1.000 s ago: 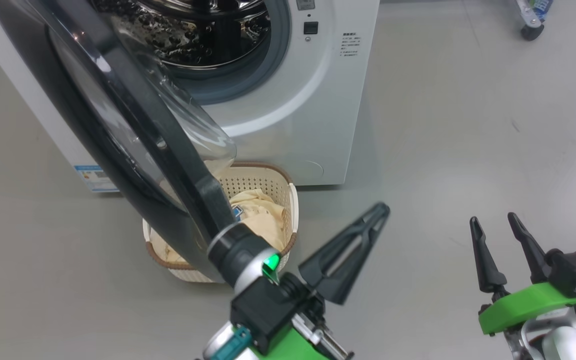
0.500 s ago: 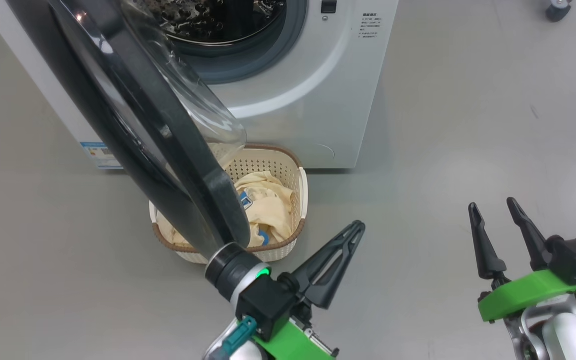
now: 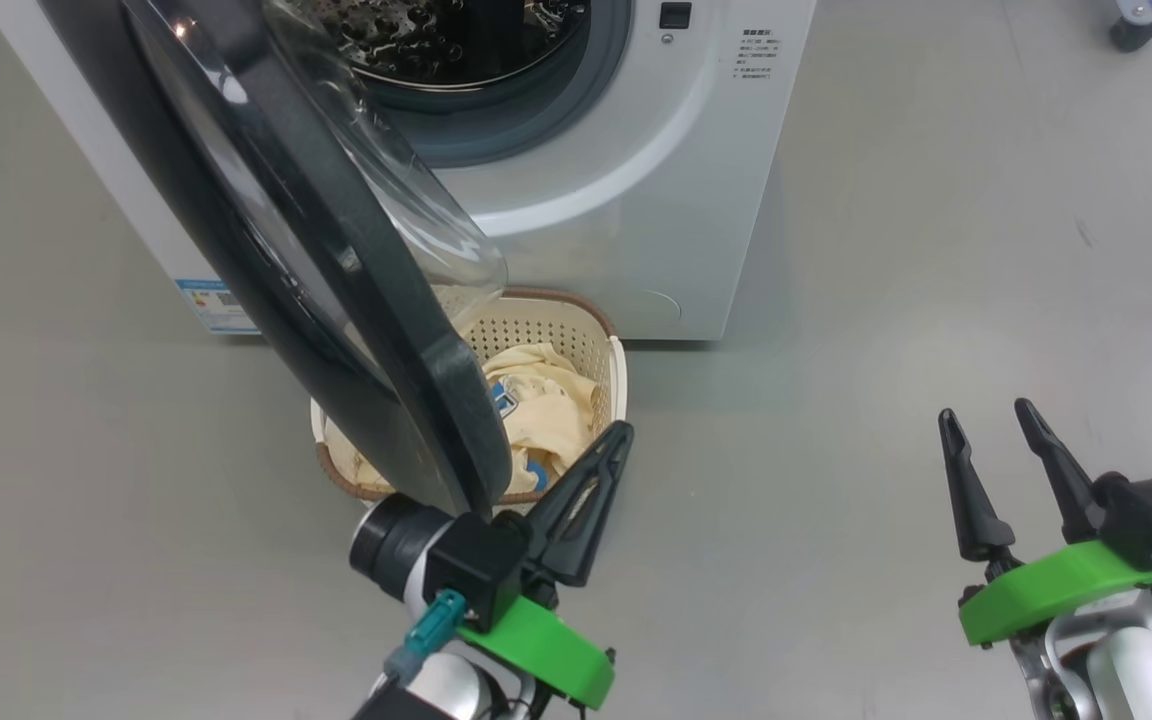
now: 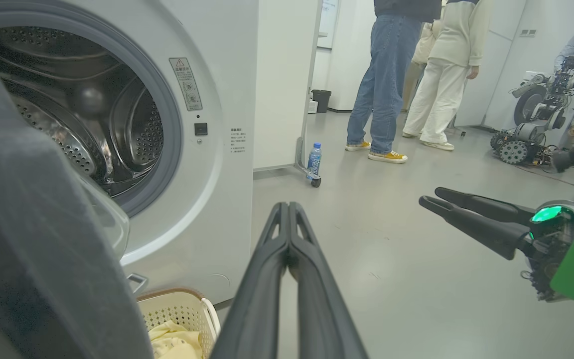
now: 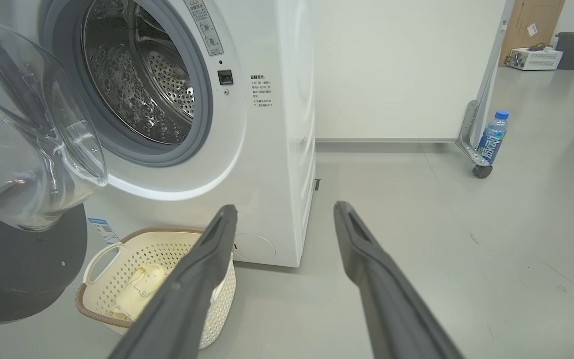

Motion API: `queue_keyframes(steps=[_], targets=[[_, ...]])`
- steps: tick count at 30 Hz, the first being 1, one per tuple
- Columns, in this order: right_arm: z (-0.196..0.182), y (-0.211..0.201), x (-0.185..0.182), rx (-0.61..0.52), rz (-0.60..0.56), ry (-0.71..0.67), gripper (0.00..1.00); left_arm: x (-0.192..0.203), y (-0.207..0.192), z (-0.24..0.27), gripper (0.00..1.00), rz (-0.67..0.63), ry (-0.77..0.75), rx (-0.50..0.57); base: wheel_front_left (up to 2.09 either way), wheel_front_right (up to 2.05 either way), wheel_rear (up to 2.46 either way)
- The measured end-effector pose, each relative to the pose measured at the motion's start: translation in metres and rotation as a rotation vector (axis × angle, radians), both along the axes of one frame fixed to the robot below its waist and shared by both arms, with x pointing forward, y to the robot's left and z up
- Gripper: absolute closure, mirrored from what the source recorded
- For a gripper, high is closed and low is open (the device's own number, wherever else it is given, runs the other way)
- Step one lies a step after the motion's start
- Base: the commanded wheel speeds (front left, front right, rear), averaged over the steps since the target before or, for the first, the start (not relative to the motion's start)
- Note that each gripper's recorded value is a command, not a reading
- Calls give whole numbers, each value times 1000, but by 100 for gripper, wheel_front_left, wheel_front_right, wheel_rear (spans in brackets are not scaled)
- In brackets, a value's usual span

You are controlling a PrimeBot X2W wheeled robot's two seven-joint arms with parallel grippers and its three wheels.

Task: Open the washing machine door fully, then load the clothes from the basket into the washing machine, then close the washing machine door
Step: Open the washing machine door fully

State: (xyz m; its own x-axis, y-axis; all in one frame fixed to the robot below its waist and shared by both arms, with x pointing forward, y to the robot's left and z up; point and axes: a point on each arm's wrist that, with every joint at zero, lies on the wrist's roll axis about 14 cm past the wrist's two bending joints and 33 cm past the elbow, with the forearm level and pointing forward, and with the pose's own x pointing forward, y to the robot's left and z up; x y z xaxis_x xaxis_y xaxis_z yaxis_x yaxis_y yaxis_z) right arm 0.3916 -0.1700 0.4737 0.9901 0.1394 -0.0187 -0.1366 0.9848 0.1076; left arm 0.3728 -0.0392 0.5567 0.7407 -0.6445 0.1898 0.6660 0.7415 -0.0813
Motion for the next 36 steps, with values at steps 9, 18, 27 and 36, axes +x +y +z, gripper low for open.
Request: queue_keyframes(steps=[9,18,27,36], targets=[[-2,3,0,5,7,7,0,13,21,-16,100,86,55,18,0,0,0],[-6,4,1,6,11,18,0,21,35,-27,100,142,90,29,0,0,0],[-8,8,3,11,20,24,0,25,46,-31,100,180,108,27,0,0,0],[-8,14,5,16,37,26,0,24,50,-30,100,190,106,32,0,0,0]])
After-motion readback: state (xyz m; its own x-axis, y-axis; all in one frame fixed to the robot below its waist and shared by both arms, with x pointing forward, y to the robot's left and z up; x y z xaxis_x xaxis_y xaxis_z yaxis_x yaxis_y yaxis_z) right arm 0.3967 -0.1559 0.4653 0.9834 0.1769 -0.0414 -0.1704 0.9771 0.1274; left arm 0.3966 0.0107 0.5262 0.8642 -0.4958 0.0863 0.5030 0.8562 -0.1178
